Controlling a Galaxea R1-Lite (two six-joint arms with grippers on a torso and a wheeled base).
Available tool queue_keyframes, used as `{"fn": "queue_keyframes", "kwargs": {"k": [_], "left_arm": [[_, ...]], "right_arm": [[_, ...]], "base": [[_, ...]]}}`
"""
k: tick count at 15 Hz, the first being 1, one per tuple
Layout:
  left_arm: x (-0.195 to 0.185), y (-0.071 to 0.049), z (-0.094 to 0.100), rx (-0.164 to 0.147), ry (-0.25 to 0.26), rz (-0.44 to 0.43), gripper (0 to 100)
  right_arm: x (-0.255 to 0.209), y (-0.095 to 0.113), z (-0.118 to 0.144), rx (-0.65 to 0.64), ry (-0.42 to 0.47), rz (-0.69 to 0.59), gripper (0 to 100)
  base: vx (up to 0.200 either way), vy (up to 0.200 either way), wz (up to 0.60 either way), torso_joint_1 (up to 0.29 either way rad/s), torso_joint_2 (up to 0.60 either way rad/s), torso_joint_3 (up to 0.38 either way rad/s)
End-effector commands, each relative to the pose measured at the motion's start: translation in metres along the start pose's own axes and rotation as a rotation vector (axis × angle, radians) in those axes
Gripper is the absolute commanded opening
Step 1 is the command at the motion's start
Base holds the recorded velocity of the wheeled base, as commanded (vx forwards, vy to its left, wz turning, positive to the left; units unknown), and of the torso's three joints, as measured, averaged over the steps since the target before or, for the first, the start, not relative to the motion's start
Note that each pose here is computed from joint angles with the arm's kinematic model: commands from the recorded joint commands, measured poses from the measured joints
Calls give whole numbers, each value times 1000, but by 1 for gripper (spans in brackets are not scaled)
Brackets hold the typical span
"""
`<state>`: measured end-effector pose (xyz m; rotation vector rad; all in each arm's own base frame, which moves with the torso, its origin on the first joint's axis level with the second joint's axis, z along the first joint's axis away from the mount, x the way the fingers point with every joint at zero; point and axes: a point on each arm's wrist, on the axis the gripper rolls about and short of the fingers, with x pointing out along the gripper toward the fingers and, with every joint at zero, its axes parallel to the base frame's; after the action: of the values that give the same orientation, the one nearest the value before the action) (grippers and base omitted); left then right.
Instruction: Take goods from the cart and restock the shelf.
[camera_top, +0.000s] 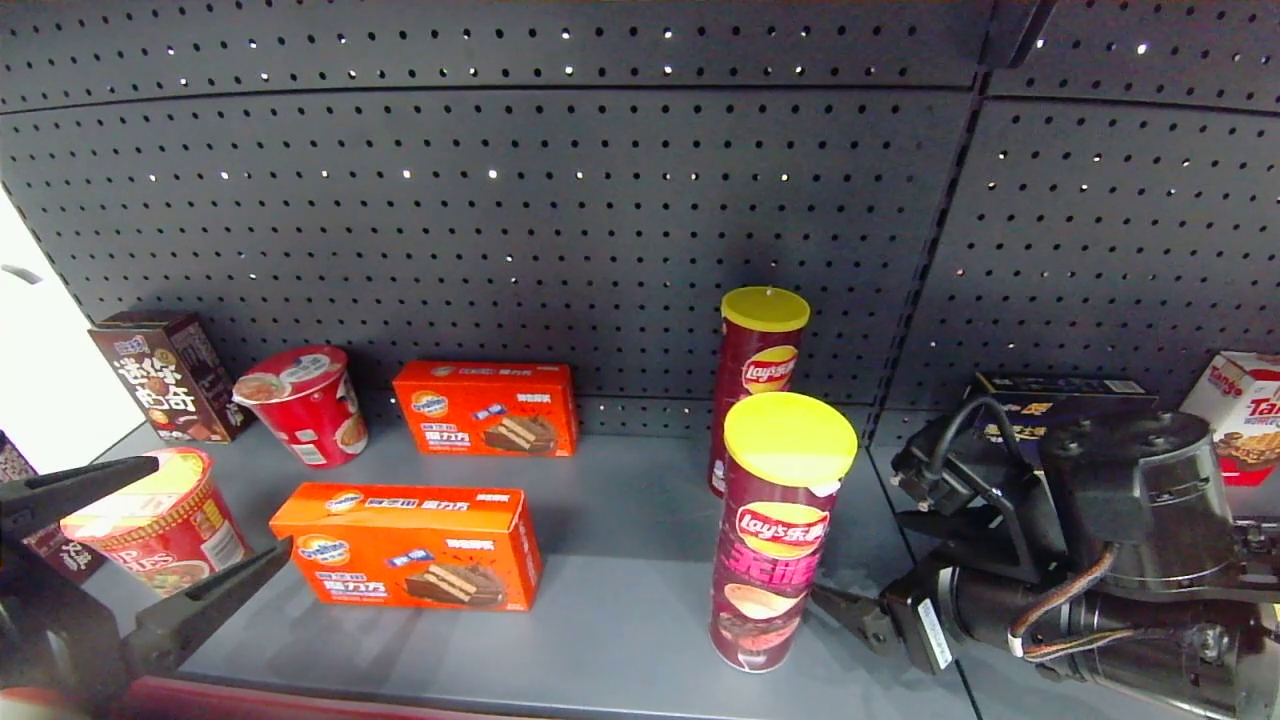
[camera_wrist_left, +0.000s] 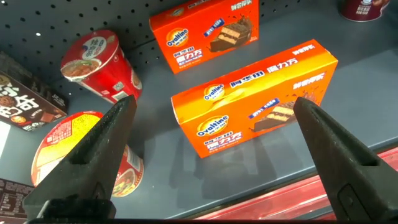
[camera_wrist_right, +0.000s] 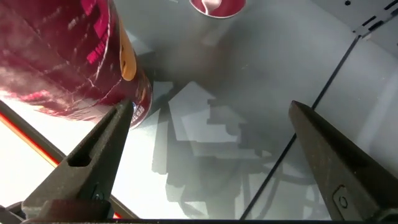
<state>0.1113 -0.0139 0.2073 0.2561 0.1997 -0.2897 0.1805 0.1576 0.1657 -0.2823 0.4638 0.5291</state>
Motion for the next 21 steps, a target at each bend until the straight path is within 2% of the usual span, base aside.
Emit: {"fn": "queue_keyframes", "kwargs": {"k": [1, 13, 17, 21], "left_arm": [[0, 0, -1, 0, 4, -1, 100], [1, 0, -1, -1, 7, -2, 100], [1, -2, -9, -5, 27, -6, 100], [1, -2, -10, -7, 27, -6, 100]], "right_arm": [[2, 0, -1, -2, 6, 2, 100], [7, 2, -1, -1, 1, 6, 100], [8, 3, -1, -4, 0, 17, 100], [8, 2, -1, -1, 1, 3, 100]], "base": [[0, 0, 0, 0, 0, 0], [0, 0, 0, 0, 0, 0], [0, 0, 0, 0, 0, 0], [0, 0, 0, 0, 0, 0]]}}
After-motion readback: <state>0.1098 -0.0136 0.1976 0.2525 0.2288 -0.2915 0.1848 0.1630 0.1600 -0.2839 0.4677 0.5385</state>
